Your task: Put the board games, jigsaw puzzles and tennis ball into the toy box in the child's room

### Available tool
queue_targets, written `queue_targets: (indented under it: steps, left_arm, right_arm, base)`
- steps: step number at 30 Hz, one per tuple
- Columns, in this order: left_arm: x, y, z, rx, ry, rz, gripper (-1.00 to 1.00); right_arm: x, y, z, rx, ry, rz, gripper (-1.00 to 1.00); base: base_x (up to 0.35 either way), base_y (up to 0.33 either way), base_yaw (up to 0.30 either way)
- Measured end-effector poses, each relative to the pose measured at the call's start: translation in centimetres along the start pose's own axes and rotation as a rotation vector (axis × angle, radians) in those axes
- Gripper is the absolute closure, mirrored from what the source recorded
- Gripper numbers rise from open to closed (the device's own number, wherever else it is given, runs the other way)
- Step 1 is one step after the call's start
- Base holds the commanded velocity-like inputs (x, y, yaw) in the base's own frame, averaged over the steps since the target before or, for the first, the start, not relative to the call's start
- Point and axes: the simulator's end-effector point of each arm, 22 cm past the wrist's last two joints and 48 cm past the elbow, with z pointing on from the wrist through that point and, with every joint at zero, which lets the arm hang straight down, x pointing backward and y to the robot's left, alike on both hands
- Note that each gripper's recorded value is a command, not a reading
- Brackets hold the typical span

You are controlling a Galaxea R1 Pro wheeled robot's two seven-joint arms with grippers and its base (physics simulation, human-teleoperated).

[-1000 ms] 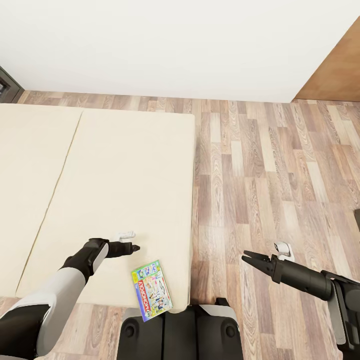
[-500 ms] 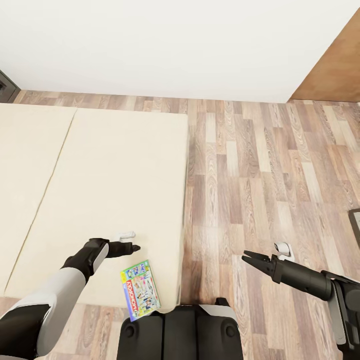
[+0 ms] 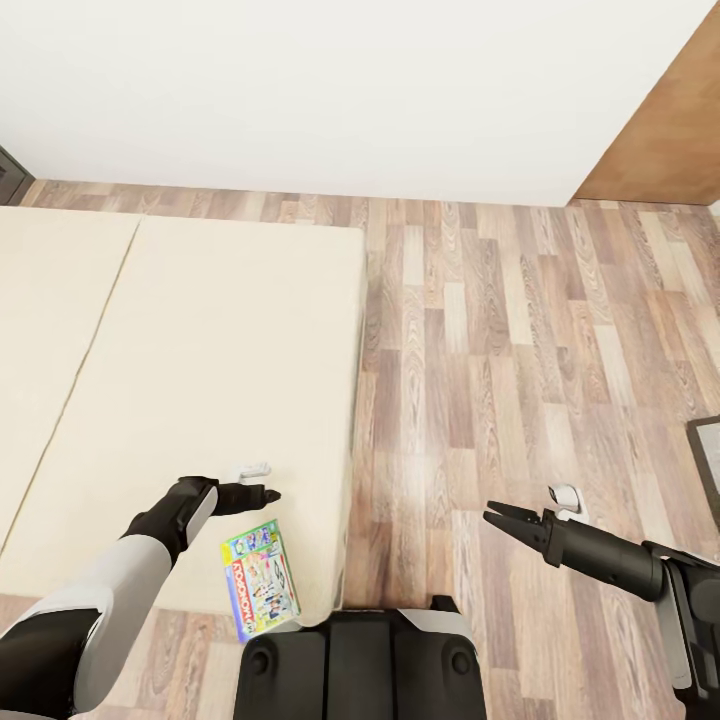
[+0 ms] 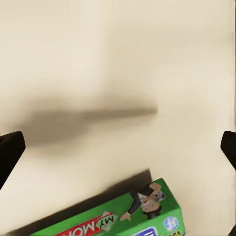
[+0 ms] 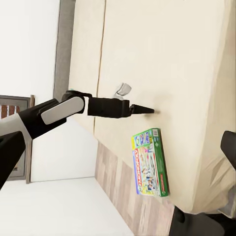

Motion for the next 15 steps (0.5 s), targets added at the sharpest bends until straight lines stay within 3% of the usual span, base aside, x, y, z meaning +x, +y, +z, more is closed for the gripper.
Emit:
queue_targets:
  steps: [15]
  left_arm:
    - [-0.04,0.07,-0.02,-0.001,-0.001,0.001,-1.0]
  right_arm:
    - [0.02,-0.03,0.01,0.0,0.0,0.001,-1.0]
  base:
    - [0.0,-0.024,0.0]
